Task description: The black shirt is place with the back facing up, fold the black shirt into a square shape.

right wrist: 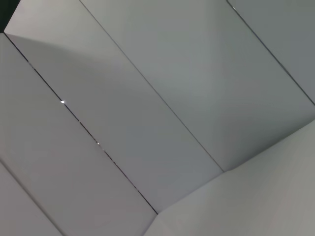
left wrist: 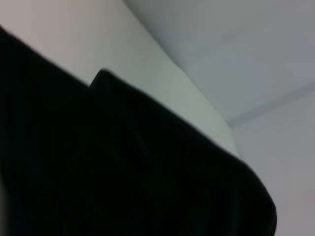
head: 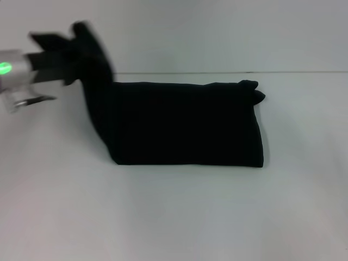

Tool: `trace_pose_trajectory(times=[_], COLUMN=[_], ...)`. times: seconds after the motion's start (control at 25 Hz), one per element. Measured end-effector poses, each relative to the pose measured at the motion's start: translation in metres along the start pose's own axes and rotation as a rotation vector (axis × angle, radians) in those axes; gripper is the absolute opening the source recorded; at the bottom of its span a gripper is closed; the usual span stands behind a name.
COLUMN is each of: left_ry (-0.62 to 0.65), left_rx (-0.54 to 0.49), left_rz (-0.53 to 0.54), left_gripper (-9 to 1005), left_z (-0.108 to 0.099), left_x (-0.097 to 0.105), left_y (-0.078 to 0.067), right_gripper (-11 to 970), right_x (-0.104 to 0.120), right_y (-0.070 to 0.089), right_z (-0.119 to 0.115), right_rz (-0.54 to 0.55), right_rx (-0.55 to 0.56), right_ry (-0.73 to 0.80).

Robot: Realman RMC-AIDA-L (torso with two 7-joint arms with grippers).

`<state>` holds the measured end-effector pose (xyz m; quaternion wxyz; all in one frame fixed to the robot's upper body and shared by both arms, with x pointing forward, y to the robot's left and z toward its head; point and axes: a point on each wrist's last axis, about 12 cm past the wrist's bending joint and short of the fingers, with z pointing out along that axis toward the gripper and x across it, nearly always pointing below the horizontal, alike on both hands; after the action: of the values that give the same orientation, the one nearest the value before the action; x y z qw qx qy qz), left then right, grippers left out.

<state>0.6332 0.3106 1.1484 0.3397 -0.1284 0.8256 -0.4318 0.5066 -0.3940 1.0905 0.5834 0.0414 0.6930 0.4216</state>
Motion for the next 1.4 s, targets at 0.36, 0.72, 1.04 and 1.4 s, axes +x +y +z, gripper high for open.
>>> trace_pose_trajectory(times=[0.36,0.72,1.04,1.4], left_ry=[0.309,0.503,0.508,0.180], left_rx=[0.069,0.111,0.224,0.271], left_rz=[0.403,0.770,0.825,0.216], left_gripper=[45,51,279,585], left_z=[0.131,0.156,0.127,0.043], left_x=[0.072,0.131,0.124,0.043], left_y=[-0.124,-0.145,-0.135,-0.070], right_gripper=[863,862,863,864], right_x=[0.002,0.005,-0.002,-0.035], right_y=[0.002,-0.001,-0.003,-0.002], right_z=[0.008,0.010,0.016,0.060], right_rz=[0.001,-0.009,0.011,0.162], right_rx=[-0.015,0.015,0.022,0.109], right_ry=[0.001,0.047,0.062,0.421])
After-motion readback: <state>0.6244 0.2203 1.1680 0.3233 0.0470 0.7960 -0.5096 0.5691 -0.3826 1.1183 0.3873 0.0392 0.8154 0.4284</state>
